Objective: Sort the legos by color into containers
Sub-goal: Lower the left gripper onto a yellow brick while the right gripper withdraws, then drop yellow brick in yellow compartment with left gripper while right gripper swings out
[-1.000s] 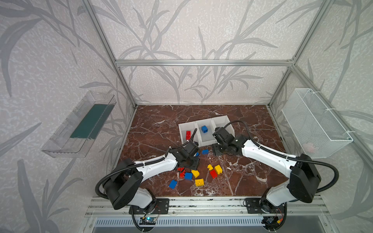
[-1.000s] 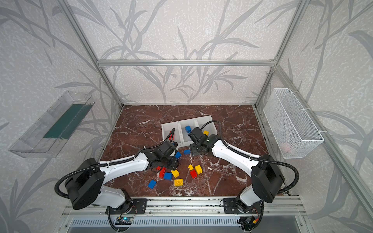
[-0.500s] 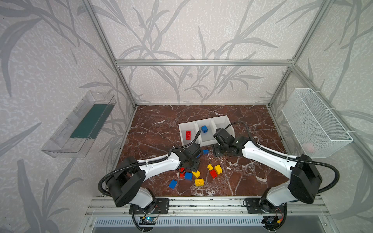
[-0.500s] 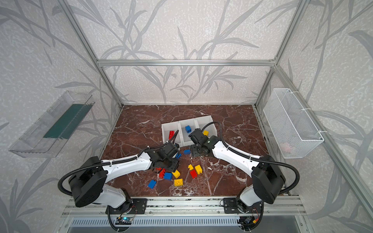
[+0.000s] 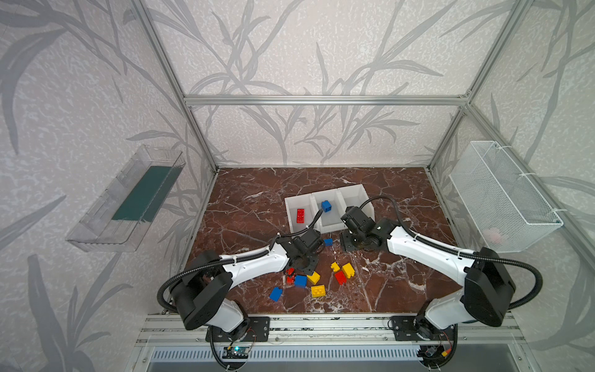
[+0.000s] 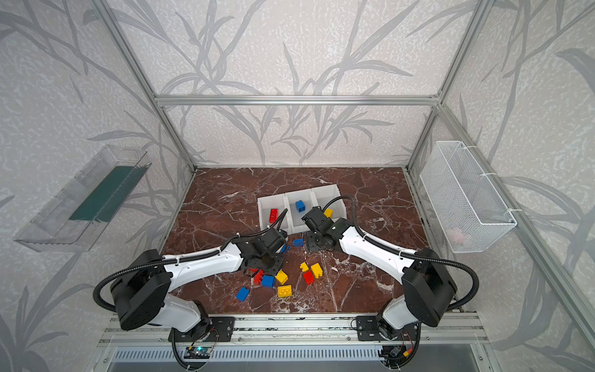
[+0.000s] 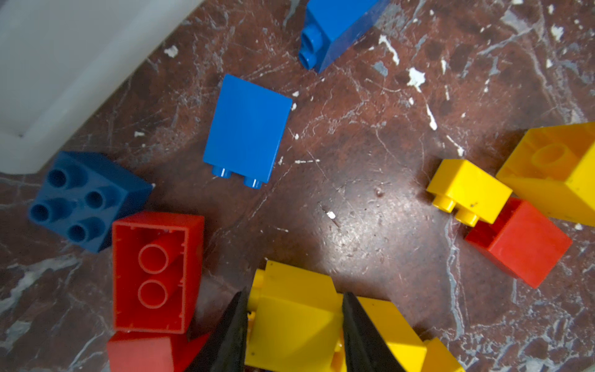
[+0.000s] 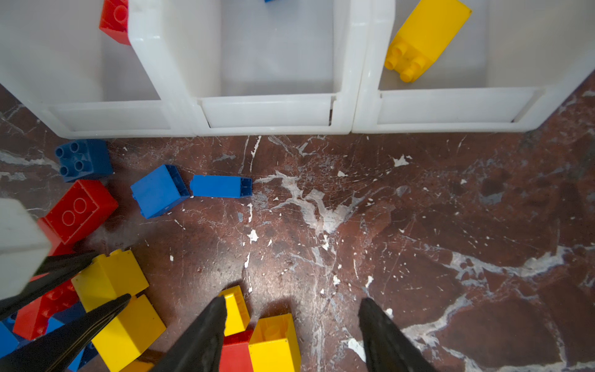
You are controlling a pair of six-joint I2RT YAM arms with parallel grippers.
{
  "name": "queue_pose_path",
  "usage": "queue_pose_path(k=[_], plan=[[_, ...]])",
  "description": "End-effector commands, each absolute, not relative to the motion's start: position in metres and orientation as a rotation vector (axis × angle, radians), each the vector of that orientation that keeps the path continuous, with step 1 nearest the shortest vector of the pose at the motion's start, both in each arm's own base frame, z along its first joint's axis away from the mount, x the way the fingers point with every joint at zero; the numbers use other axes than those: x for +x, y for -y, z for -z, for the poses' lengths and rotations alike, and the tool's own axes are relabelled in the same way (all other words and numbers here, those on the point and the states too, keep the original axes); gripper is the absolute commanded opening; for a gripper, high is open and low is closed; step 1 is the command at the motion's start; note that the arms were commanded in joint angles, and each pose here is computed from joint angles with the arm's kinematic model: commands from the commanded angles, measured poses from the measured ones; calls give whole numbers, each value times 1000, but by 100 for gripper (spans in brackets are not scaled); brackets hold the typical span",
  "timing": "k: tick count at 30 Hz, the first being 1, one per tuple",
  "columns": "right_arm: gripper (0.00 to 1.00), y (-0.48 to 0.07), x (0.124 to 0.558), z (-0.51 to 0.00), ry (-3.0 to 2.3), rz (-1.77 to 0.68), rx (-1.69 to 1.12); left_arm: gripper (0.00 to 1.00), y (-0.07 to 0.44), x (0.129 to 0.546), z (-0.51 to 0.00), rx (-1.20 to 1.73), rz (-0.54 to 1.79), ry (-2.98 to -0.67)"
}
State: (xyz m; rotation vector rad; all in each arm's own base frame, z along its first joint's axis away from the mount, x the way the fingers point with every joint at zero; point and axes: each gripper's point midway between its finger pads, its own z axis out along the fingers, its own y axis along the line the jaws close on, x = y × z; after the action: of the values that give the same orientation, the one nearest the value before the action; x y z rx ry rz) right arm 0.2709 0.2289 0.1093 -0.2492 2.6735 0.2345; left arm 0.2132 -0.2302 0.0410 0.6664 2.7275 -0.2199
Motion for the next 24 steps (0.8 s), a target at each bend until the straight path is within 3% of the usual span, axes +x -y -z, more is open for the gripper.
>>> queue_pose_path(k=[1, 9, 16, 24], plan=[[66, -222, 272, -122, -2639, -240, -216, 38, 230, 212, -40, 691, 192, -2742], [66, -197, 278, -158, -2561, -221, -171, 35, 251, 247, -79, 664, 183, -2627], [66, -142, 274, -190, -2448, -194, -45, 35, 302, 311, -132, 692, 213, -2442], [66, -102, 256, -199, -2445, -151, -4, 35, 370, 381, -154, 693, 320, -2337]])
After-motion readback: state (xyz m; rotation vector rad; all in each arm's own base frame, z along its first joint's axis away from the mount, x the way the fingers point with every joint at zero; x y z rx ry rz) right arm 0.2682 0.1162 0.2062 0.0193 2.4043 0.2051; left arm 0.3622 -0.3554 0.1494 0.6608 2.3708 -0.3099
